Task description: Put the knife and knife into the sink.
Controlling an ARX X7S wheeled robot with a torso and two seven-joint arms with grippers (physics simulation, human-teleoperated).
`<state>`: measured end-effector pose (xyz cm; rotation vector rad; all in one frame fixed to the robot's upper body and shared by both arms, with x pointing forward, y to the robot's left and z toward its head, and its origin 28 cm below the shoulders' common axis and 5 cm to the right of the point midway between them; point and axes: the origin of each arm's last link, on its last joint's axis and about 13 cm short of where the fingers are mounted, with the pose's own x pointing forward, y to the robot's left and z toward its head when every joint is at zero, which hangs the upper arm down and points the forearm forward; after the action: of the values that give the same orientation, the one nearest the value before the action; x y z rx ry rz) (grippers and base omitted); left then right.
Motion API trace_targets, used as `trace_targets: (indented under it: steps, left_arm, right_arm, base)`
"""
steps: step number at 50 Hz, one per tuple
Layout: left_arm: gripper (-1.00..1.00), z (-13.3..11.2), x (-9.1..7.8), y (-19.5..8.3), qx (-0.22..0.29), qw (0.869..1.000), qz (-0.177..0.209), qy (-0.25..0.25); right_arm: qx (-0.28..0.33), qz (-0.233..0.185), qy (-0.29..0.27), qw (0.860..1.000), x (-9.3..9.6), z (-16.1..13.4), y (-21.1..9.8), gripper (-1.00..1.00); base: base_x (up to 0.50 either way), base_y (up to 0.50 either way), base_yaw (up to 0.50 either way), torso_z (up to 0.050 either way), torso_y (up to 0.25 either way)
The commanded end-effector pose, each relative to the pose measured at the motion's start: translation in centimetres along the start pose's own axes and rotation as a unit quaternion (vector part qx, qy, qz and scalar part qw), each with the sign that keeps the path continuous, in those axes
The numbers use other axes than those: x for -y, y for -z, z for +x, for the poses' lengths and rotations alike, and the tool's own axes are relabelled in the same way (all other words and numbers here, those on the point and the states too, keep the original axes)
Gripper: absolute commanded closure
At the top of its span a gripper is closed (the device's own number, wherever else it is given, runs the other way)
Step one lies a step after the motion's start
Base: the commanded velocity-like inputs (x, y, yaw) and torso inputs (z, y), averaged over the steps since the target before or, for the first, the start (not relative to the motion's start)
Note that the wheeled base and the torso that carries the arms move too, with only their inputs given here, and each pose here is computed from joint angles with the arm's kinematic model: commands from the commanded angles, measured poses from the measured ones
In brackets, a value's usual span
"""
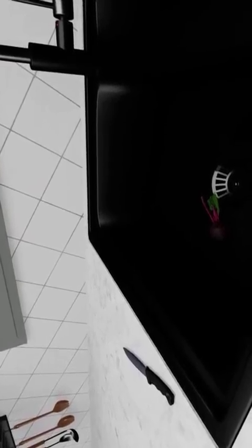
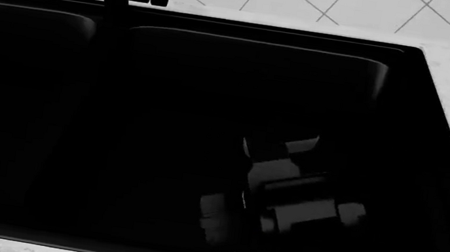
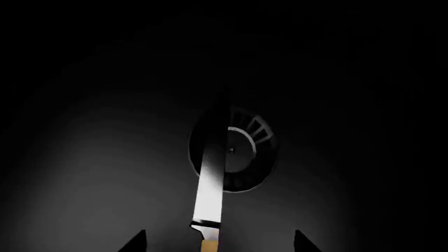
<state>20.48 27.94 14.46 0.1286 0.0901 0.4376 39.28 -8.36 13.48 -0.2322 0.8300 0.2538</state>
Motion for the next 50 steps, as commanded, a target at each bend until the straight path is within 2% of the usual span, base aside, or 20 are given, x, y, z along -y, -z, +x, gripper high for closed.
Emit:
trace_targets:
  steps: [1,11,16,24,29,33,36,37,38,40,41,42,43,44,45,46,47,48,49,50]
  left_arm:
    - [-1.00,0.4,-0.2,0.0,-0.001,1.000,-0.010,-0.011]
    - [-1.00,0.3,-0.2,-0.1,0.000,1.000,-0.007,-0.010]
    - [-1.00,0.3,-0.1,-0.2,0.001,1.000,-0.007,-0.010]
    - [-1.00,0.3,-0.2,-0.2,0.001,1.000,-0.007,-0.011]
    - [-1.00,0.3,-0.2,-0.2,0.002,1.000,-0.007,-0.011]
    - [-1.00,0.3,-0.2,-0.2,0.003,1.000,-0.007,-0.012]
    - [-1.00,0.2,-0.3,-0.3,0.004,1.000,-0.007,-0.013]
    - [-1.00,0.2,-0.4,-0.3,0.004,1.000,-0.007,-0.014]
    - [-1.00,0.1,-0.4,-0.3,0.004,1.000,-0.008,-0.015]
    - [-1.00,0.1,-0.5,-0.2,0.004,1.000,-0.008,-0.016]
    - [-1.00,0.1,-0.5,-0.2,0.003,1.000,-0.009,-0.017]
    - [-1.00,0.1,-0.5,-0.1,0.002,1.000,-0.009,-0.017]
    - [-1.00,0.1,-0.4,-0.2,0.003,1.000,-0.009,-0.017]
    - [-1.00,0.1,-0.4,-0.3,0.004,1.000,-0.008,-0.016]
    - [-1.00,0.2,-0.4,-0.3,0.005,1.000,-0.008,-0.016]
    - [-1.00,0.2,-0.3,-0.4,0.005,1.000,-0.008,-0.015]
    - [-1.00,0.2,-0.3,-0.4,0.006,1.000,-0.008,-0.015]
    - [-1.00,0.1,-0.3,-0.4,0.006,1.000,-0.008,-0.014]
    - [-1.00,0.1,-0.3,-0.4,0.006,1.000,-0.007,-0.015]
    - [-1.00,0.1,-0.4,-0.4,0.006,1.000,-0.007,-0.015]
  right_arm:
    - [0.033,0.003,-0.015,0.999,-0.1,-1.1,-1.8,-1.00]
    - [0.143,0.047,-0.028,0.988,0.6,-8.2,-3.3,-1.00]
    - [0.181,0.064,-0.034,0.981,0.9,-10.4,-2.8,-1.00]
    - [0.246,0.075,-0.009,0.966,0.9,-14.1,0.4,-1.00]
    - [0.305,0.076,0.025,0.949,0.6,-16.4,3.5,-1.00]
    - [0.328,0.061,0.058,0.941,0.3,-16.9,5.5,-1.00]
    - [0.343,0.060,0.064,0.935,-0.1,-17.0,7.0,-1.00]
    - [0.357,0.051,0.079,0.930,-0.2,-17.1,7.4,-1.00]
    - [0.373,0.051,0.070,0.924,-0.2,-17.2,7.7,-1.00]
    - [0.371,0.051,0.082,0.923,-0.3,-17.2,8.7,-1.00]
    - [0.393,0.045,0.037,0.918,-0.4,-17.2,9.2,-1.00]
    - [0.384,0.055,0.047,0.920,-0.4,-17.2,9.6,-1.00]
    - [0.412,0.059,0.061,0.907,-0.4,-17.1,10.1,-1.00]
    - [0.421,0.028,0.087,0.903,-0.4,-17.0,10.7,-1.00]
    - [0.412,0.033,0.116,0.903,-0.3,-16.8,11.2,-1.00]
    - [0.413,0.028,0.121,0.902,-0.4,-16.7,11.5,-1.00]
    - [0.411,0.044,0.141,0.900,-0.3,-16.7,11.9,-1.00]
    - [0.408,0.034,0.154,0.899,-0.2,-16.7,12.1,-1.00]
    - [0.409,0.057,0.159,0.897,-0.1,-16.9,12.4,-1.00]
    - [0.413,0.059,0.166,0.893,0.0,-17.1,12.7,-1.00]
  base:
    - [0.00,0.00,0.00,0.000,0.000]
    - [0.00,0.00,0.00,0.000,0.000]
    - [0.00,0.00,0.00,0.000,0.000]
    - [0.00,0.00,0.00,0.000,0.000]
    - [0.00,0.00,0.00,0.000,0.000]
    - [0.00,0.00,0.00,0.000,0.000]
    - [0.00,0.00,0.00,0.000,0.000]
    - [0.00,0.00,0.00,0.000,0.000]
    - [0.00,0.00,0.00,0.000,0.000]
    - [0.00,0.00,0.00,0.000,0.000]
    - [0.00,0.00,0.00,0.000,0.000]
    - [0.00,0.00,0.00,0.000,0.000]
    - [0.00,0.00,0.00,0.000,0.000]
    - [0.00,0.00,0.00,0.000,0.000]
    - [0.00,0.00,0.00,0.000,0.000]
    - [0.00,0.00,0.00,0.000,0.000]
    - [0.00,0.00,0.00,0.000,0.000]
    - [0.00,0.00,0.00,0.000,0.000]
    - [0.00,0.00,0.00,0.000,0.000]
    - [0.00,0.00,0.00,0.000,0.000]
